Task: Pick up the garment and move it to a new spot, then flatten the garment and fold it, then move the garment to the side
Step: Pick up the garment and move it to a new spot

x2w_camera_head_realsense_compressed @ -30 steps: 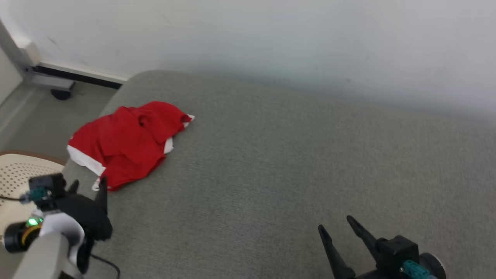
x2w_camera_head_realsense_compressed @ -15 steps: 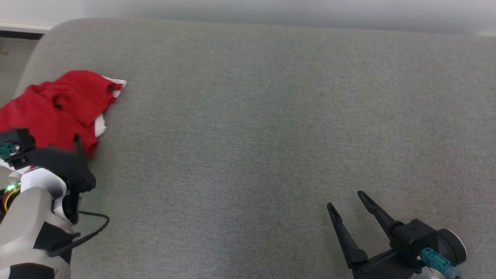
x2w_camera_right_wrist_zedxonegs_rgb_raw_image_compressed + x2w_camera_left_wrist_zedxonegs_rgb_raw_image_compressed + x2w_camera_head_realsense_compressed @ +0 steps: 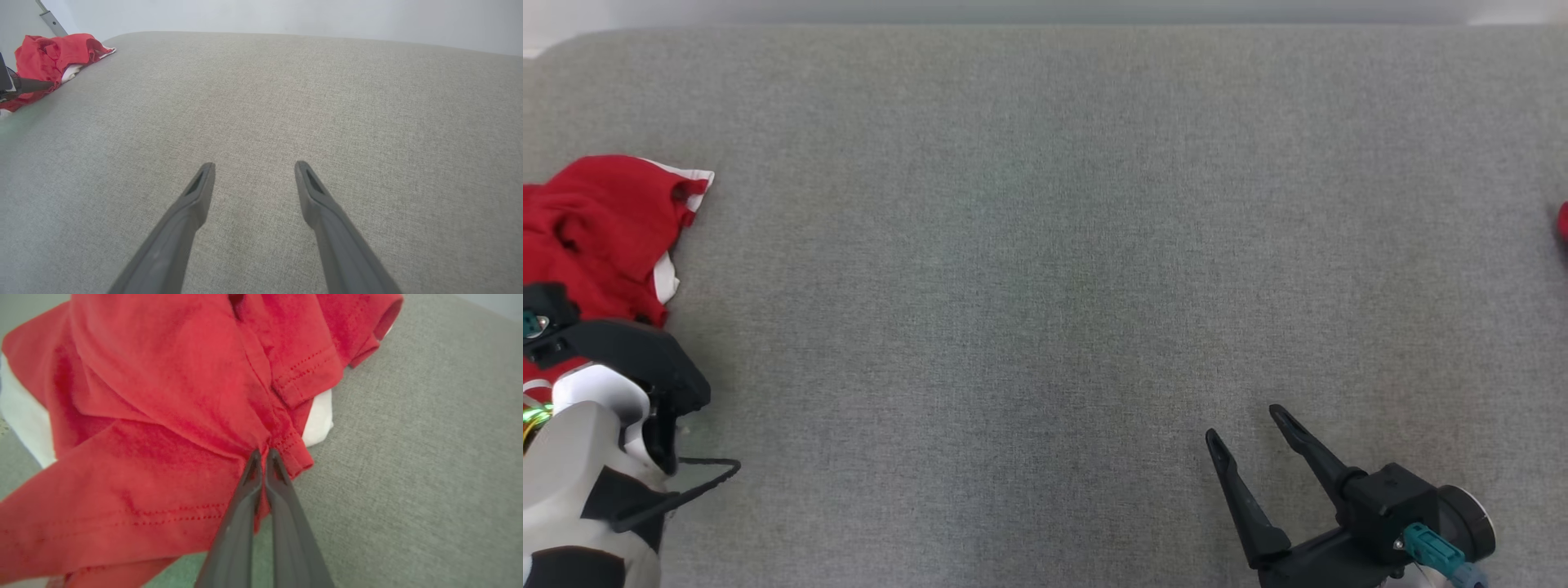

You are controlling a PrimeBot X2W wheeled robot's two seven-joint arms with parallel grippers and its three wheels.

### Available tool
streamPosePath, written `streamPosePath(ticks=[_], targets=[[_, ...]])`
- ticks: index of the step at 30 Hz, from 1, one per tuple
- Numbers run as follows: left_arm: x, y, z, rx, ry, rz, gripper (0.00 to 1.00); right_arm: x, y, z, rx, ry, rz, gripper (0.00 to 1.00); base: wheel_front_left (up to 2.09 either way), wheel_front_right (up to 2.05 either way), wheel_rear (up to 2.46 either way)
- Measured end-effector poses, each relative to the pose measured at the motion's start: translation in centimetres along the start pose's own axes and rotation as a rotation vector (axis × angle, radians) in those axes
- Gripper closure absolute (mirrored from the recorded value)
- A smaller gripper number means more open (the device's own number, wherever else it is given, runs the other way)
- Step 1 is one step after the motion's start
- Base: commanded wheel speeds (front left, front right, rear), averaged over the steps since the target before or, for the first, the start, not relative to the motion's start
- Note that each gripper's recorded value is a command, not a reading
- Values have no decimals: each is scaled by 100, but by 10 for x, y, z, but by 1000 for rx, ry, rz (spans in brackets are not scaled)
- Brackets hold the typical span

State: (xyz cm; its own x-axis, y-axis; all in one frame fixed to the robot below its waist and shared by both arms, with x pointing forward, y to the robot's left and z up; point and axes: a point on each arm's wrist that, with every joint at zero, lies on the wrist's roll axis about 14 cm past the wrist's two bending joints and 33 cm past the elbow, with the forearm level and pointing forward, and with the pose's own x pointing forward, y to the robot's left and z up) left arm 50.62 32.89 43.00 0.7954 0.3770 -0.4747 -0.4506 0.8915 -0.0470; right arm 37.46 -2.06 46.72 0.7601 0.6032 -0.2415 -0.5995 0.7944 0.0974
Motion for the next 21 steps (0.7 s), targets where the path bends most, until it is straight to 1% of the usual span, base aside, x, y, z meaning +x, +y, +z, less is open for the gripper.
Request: streamPosePath(ticks=[6,8,10,12,15,16,18,19,21], targets=[[-14,11,34,15,-56,-48,100,-2,14,12,22,-58,14,0,0,0,0],[-21,5,55,6,-102,-89,100,-3,19,17,29,-81,16,0,0,0,0],[-32,-3,86,34,-166,-134,100,-5,24,24,31,-111,15,0,0,0,0],[-46,-10,120,26,-237,-179,100,-8,28,30,32,-141,16,0,0,0,0],[-71,-25,155,32,-310,-265,100,-13,35,39,34,-186,12,0,0,0,0],[-81,-32,165,12,-329,-297,100,-15,37,42,35,-199,11,0,0,0,0],[-101,-46,180,4,-361,-359,100,-20,43,46,38,-221,9,0,0,0,0],[-101,-46,180,4,-361,-359,100,-20,43,46,38,-221,9,0,0,0,0],[-123,-57,196,-13,-404,-414,100,-26,48,53,34,-251,10,0,0,0,0]])
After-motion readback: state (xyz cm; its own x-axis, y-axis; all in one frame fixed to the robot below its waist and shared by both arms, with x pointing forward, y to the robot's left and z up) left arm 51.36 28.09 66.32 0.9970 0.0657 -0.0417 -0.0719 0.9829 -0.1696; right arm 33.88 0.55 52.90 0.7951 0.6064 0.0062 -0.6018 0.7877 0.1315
